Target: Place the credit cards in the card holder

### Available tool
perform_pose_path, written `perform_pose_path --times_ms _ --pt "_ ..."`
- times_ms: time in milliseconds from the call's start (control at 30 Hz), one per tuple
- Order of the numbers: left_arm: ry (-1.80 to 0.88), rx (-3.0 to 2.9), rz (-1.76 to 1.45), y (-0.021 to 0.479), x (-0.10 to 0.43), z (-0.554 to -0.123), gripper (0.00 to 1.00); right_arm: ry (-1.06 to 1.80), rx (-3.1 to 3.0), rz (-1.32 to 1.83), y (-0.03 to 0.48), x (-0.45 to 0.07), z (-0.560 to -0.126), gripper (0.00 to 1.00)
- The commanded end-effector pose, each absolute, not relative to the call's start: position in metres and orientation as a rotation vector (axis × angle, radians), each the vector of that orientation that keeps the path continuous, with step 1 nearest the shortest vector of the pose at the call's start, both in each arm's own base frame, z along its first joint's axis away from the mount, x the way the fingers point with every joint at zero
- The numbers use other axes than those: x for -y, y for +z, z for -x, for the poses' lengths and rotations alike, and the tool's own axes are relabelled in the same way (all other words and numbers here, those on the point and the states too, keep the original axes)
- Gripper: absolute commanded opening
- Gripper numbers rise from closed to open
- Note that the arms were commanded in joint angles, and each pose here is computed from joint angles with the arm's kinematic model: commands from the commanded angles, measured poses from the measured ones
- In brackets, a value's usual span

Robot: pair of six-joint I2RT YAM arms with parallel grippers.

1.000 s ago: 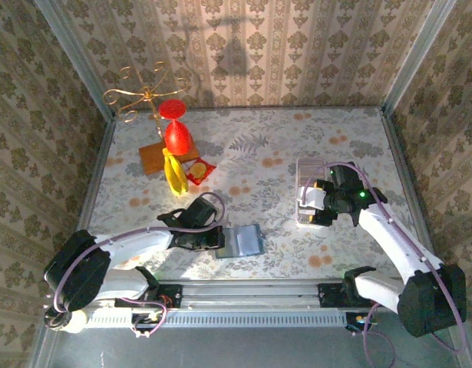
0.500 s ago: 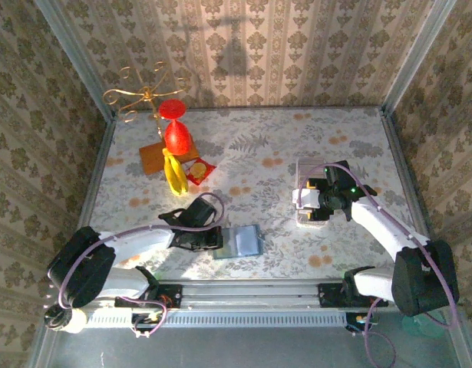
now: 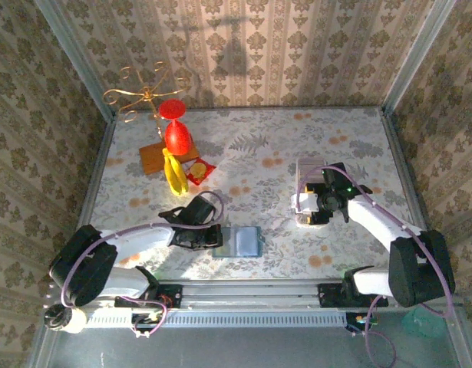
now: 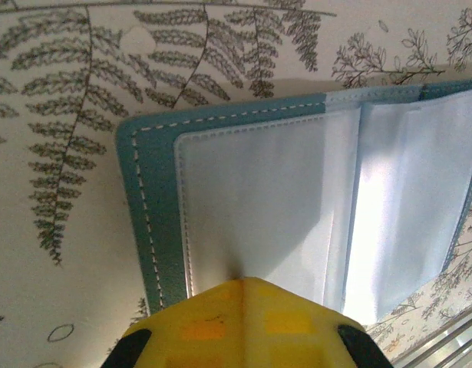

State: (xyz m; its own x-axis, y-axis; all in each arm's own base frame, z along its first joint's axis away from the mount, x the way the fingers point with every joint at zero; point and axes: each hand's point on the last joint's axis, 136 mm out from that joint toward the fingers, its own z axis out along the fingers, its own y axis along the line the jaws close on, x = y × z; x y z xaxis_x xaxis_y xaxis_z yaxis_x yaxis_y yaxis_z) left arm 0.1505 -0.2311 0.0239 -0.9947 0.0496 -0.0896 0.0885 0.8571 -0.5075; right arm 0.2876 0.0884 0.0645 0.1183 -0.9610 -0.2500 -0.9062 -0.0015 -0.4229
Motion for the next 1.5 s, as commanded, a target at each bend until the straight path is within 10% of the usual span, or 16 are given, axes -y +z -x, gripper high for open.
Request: perform_pose_path --times_ms 0,767,1467 --pt "-0.817 -2.958 -0.137 0.025 0.234 -0.154 0.01 -0.168 -1.788 1.971 0.054 -0.086 -0.288 0.76" --pt "-0.838 -2.964 -0.111 0.019 0.237 -0.153 0.00 -0.222 -1.774 1.959 0.073 -0.082 -0.283 0.26" --pt "-0.828 -2.974 -0.079 0.013 0.231 -0.143 0.00 -0.265 -1.798 1.882 0.101 -0.078 -0.279 0.04"
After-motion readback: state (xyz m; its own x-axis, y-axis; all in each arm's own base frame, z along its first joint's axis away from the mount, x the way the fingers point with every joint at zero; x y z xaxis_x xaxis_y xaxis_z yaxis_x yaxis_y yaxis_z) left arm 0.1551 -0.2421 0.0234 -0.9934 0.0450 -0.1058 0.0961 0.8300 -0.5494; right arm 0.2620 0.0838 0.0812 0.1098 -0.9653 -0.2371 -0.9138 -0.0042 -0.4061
